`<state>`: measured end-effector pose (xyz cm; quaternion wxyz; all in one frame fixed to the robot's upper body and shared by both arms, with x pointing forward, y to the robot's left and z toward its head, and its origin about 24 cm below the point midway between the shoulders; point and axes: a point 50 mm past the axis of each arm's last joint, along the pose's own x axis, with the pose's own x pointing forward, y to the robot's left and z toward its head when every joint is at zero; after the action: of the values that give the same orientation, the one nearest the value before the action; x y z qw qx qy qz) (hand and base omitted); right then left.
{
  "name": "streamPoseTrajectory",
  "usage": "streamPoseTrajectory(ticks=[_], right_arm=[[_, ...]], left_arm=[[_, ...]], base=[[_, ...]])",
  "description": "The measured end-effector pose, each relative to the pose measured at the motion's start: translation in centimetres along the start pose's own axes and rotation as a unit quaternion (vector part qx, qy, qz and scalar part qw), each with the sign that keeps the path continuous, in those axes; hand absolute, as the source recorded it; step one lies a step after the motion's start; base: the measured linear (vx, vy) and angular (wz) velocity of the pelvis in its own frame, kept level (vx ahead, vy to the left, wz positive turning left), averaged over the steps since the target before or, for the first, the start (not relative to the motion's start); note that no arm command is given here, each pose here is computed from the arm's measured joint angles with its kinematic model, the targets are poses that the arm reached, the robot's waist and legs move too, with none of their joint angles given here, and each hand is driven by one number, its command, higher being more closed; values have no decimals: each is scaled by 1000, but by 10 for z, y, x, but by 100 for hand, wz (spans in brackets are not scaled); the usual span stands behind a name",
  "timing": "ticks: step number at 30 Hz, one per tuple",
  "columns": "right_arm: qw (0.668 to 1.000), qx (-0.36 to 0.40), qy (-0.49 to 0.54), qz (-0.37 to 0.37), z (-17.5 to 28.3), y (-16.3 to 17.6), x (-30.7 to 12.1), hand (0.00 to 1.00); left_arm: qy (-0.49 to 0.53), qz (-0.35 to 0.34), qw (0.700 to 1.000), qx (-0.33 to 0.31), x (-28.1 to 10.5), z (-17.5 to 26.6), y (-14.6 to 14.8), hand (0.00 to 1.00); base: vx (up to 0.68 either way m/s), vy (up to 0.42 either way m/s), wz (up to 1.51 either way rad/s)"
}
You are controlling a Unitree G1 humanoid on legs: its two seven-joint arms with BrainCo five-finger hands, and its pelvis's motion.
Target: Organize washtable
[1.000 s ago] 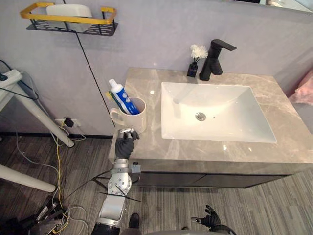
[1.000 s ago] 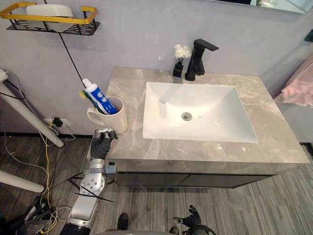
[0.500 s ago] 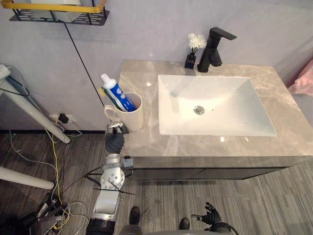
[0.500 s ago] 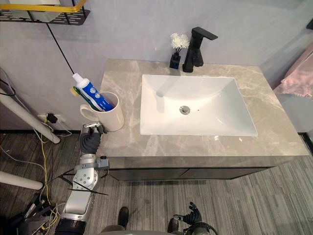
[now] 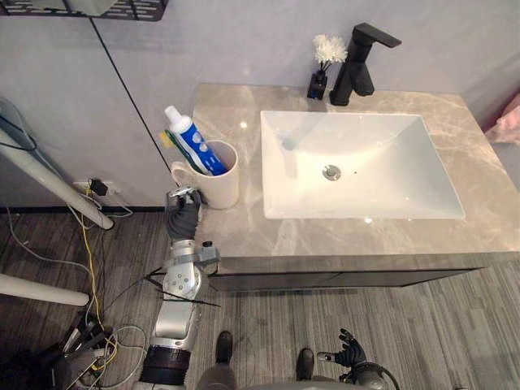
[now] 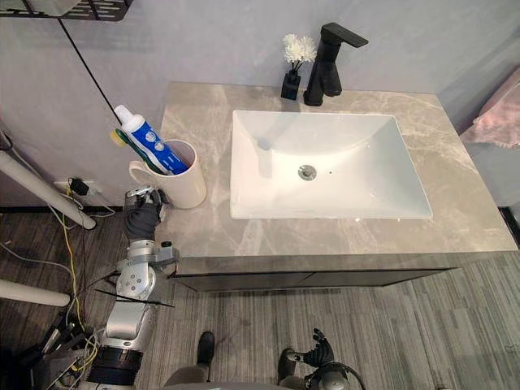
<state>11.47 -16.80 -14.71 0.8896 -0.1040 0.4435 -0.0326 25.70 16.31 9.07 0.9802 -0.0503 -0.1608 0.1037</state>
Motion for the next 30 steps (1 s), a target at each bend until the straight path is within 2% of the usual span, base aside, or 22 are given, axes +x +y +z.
streamPoseTrajectory(ticks=[11,18,30], right_arm=[[1000,-5,-1,0,0,-1,0,0],[1000,-14,-3,-3,1,-5,1,0],[999,-28,-9,21,3,-3,2,0]], left_arm=[[-1,-42,999,-26,-1,3,-17,100],[17,-64,993,-100,-4,3,-18,100],[54,-129,975,-171,-22,2,-25,100]], base=[[0,0,0],[0,0,0],[0,0,0]])
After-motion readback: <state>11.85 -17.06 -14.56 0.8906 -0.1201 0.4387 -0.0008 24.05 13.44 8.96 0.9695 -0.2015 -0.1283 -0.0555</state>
